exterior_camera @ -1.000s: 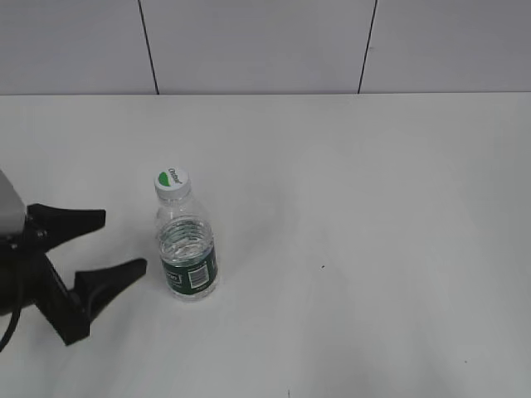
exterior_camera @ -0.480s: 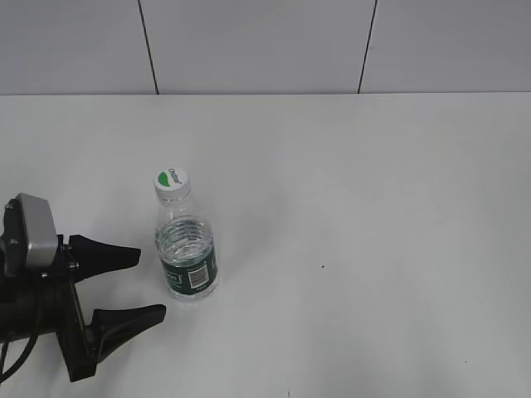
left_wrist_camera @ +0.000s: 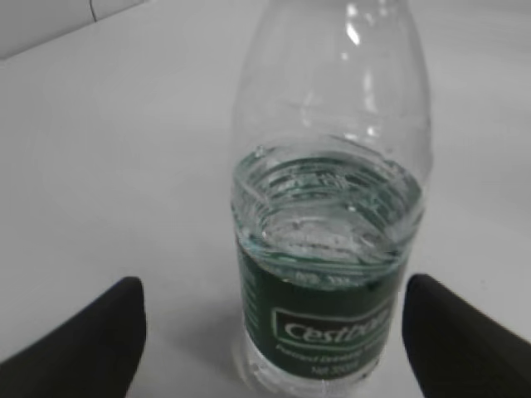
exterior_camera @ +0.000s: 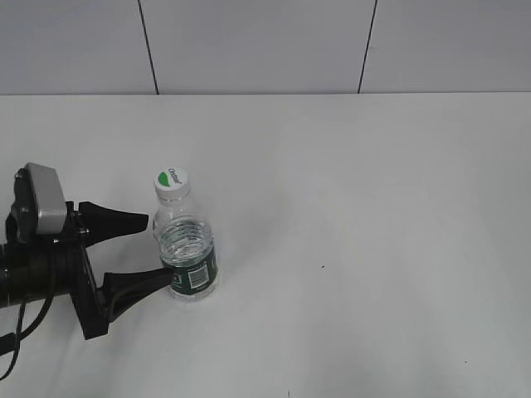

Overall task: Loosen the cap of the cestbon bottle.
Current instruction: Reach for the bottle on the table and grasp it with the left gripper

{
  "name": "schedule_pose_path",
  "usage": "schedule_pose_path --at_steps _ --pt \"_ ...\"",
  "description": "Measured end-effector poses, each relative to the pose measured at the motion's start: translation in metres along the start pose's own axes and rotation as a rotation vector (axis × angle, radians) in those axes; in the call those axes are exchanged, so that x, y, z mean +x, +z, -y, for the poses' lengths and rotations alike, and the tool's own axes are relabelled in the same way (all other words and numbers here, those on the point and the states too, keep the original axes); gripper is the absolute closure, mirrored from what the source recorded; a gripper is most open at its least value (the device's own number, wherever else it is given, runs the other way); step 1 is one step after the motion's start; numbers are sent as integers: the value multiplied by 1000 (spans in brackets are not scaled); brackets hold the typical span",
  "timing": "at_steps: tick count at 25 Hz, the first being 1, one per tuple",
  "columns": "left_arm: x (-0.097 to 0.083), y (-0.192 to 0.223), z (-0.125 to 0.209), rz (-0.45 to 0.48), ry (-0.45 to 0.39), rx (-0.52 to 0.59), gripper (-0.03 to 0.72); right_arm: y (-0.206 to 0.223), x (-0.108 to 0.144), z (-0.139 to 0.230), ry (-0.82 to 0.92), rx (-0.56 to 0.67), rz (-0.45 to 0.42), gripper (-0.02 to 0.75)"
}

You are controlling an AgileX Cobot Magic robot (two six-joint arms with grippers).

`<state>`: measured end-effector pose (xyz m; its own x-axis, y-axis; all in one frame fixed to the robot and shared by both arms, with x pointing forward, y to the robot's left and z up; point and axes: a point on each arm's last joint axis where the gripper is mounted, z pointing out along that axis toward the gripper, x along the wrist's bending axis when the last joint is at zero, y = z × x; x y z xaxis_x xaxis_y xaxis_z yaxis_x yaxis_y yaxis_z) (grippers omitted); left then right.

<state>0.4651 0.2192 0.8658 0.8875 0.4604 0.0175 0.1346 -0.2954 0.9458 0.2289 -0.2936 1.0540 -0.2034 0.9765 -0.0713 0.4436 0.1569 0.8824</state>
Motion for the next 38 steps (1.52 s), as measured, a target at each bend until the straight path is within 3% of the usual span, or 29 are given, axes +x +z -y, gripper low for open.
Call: schedule_pose_path --at_steps 8,20,25,30,38 --pt "10 7 -8 49 20 -27 119 0 0 0 0 0 0 150" --pt "8 8 -8 117 44 -12 110 0 0 0 0 0 0 150" --pt "12 15 -7 134 16 -9 97 0 0 0 0 0 0 150" --pt "2 33 -4 200 17 11 97 0 0 0 0 0 0 150" --pt "4 46 -3 150 2 49 98 0 0 0 0 0 0 150"
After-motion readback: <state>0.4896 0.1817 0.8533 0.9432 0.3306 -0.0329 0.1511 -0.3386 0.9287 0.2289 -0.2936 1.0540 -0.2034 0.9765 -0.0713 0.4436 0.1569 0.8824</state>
